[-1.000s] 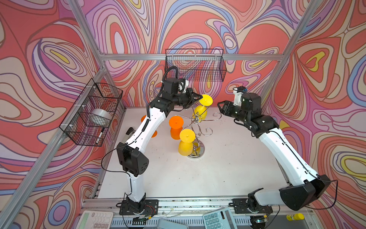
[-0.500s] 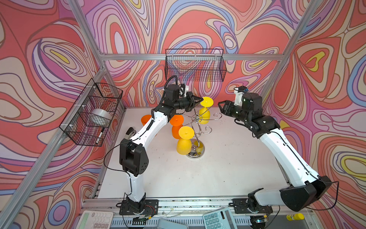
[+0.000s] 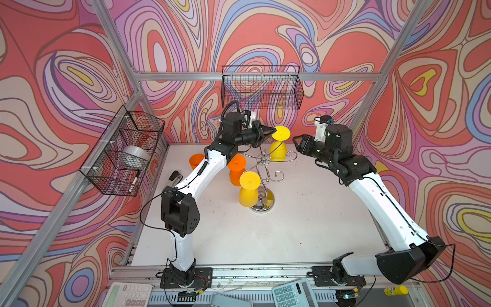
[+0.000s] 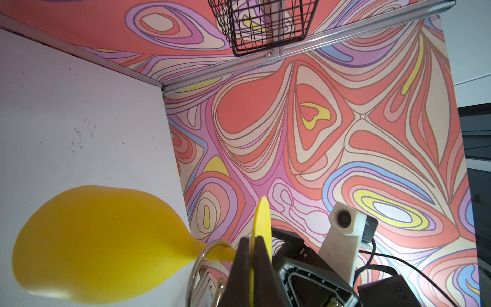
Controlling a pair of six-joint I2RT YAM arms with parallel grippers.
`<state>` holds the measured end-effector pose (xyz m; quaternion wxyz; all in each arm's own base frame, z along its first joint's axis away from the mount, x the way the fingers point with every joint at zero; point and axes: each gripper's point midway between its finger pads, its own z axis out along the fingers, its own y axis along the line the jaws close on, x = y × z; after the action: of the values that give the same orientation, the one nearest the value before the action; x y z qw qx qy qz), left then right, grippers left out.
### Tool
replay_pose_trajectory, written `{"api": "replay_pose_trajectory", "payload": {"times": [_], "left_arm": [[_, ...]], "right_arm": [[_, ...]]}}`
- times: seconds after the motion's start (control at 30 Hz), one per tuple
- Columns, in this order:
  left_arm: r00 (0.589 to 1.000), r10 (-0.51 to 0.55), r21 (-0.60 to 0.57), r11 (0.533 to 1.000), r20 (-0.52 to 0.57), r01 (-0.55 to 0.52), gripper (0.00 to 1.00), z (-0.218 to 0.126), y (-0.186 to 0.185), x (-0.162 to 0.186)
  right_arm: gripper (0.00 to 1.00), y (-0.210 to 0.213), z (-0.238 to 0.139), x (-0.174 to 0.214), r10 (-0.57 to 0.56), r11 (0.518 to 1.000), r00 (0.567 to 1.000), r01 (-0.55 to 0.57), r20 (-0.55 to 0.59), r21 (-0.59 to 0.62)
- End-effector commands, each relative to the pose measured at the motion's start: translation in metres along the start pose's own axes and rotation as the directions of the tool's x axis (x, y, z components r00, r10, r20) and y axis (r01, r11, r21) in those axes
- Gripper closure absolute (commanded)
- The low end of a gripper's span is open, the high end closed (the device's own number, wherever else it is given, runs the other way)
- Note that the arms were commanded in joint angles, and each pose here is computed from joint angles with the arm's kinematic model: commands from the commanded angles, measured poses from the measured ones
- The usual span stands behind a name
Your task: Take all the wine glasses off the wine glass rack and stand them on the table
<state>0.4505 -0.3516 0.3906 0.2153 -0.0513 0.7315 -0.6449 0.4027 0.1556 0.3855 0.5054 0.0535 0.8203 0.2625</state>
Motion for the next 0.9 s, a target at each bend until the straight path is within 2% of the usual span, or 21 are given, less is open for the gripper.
{"api": "replay_pose_trajectory", "payload": {"times": [0.0,0.47,0.87], "left_arm": [[0.999,0.052,0.072,0.996,-0.01,-0.051,1.0,-0.011,-0.034,0.009],[0.996,0.086,0.034,0.996,-0.017,-0.086,1.0,-0.03,-0.036,0.023],[0.992,0.119,-0.052,0.992,0.028,-0.118,1.0,-0.056,-0.018,0.007]], "right_arm": [[0.43,0.001,-0.005,-0.002,-0.004,1.0,1.0,0.004,0.01,-0.001],[0.43,0.001,-0.002,0.001,0.003,1.0,1.0,-0.003,0.006,-0.005],[0.43,0.002,-0.003,0.002,0.005,1.0,1.0,-0.005,0.005,-0.012]]}}
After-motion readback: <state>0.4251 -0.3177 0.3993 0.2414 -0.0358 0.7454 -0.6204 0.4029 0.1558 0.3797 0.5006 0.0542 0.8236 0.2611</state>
